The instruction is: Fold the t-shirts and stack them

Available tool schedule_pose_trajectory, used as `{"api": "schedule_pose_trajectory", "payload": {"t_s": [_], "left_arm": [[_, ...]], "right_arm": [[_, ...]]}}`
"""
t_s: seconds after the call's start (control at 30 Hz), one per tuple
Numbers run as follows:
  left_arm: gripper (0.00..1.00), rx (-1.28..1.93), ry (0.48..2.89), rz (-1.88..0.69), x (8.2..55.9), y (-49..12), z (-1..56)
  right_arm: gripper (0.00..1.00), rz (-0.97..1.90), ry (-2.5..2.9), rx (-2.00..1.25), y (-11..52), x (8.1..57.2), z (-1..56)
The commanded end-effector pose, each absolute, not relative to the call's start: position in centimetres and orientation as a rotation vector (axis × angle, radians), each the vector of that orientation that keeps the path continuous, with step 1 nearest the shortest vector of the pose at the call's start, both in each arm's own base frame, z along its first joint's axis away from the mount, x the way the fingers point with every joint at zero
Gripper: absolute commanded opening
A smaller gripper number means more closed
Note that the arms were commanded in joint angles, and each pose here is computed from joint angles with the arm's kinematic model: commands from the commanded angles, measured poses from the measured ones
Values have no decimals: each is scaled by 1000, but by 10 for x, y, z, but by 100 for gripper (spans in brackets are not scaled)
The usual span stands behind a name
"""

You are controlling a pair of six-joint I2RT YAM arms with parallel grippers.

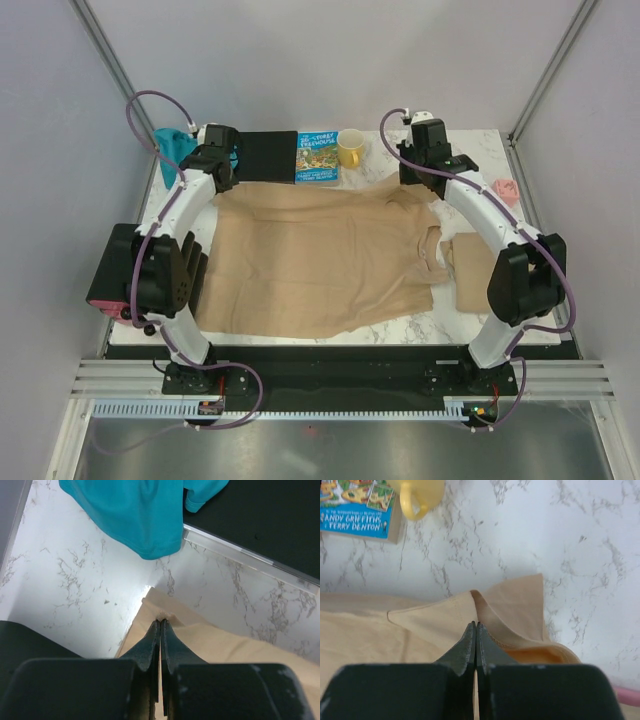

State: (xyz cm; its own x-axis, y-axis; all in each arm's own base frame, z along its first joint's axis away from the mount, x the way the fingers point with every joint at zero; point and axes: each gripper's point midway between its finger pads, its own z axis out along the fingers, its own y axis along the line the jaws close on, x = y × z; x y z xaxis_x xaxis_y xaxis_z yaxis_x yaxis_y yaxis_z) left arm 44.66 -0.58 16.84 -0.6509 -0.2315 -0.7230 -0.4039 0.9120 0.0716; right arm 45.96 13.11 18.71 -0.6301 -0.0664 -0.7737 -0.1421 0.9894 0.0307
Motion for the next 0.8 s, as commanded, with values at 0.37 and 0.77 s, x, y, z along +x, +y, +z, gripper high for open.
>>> {"api": "schedule_pose_trajectory", "payload": {"t_s": [0.37,0.77], "left_arm": [[2,-463,2104,313,488,2,190],[2,-455,2142,262,455,-9,202]], "right_arm": [[0,206,2161,-156,134,486,215],[0,322,2235,-232,160,452,203]]}}
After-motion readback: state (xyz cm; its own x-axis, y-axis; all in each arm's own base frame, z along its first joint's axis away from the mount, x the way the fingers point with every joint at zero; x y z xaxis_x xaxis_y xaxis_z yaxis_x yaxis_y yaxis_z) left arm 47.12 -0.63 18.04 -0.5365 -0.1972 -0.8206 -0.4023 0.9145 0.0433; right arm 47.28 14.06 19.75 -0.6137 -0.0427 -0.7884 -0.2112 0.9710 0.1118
